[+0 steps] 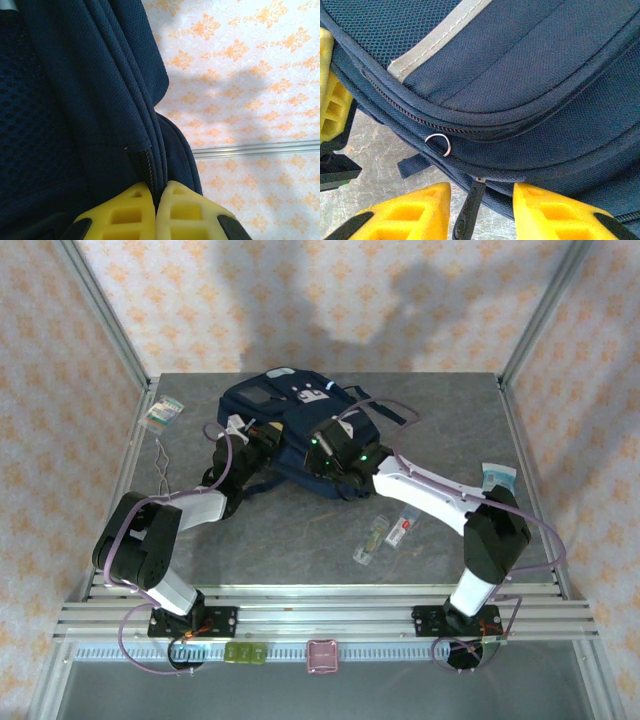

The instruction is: Pack the student bag

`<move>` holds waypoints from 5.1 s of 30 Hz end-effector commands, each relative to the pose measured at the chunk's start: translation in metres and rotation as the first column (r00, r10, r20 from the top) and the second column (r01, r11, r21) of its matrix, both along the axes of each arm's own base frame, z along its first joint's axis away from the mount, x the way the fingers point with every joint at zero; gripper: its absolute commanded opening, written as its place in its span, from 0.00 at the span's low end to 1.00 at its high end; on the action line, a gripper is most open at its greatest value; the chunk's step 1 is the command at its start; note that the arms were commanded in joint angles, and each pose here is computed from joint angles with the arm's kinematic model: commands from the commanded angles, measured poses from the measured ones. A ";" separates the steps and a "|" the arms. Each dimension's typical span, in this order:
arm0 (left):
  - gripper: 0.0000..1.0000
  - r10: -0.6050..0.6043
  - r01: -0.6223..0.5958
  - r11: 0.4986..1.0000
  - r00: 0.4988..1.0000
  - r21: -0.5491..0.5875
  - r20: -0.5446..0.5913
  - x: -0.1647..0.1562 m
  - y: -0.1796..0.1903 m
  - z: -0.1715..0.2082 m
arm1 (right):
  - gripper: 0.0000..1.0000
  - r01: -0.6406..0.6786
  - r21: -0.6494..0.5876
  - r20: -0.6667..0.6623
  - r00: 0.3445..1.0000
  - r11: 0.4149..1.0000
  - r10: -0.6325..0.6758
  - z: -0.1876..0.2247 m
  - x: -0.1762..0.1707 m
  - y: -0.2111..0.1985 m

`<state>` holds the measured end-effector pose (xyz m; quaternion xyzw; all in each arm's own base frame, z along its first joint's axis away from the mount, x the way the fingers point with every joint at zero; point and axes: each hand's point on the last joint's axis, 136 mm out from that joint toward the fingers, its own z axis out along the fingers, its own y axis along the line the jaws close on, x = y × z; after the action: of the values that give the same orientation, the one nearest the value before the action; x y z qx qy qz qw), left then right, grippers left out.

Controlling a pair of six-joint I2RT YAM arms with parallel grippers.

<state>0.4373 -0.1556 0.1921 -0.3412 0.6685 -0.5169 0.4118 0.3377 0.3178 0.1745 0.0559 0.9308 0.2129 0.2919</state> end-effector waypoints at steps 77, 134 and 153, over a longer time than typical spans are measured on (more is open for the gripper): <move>0.60 0.033 0.108 0.893 0.953 0.437 -0.302 -0.080 0.033 -0.084 | 0.00 -0.411 0.135 0.185 0.905 0.902 0.384 -0.019 -0.019 0.095; 0.47 0.145 0.021 0.794 0.964 0.607 -0.224 -0.009 0.096 -0.025 | 0.00 -0.335 0.082 0.193 0.929 0.939 0.314 -0.056 -0.002 0.049; 0.57 0.008 0.071 0.922 0.980 0.380 -0.201 -0.052 -0.003 -0.064 | 0.00 -0.356 0.090 0.180 0.924 0.930 0.337 -0.065 -0.004 0.054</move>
<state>0.3651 -0.1506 0.1059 -0.2901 0.8266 -0.3200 0.3608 0.3315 0.3618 0.0971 -0.1095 0.8978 0.2949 0.3081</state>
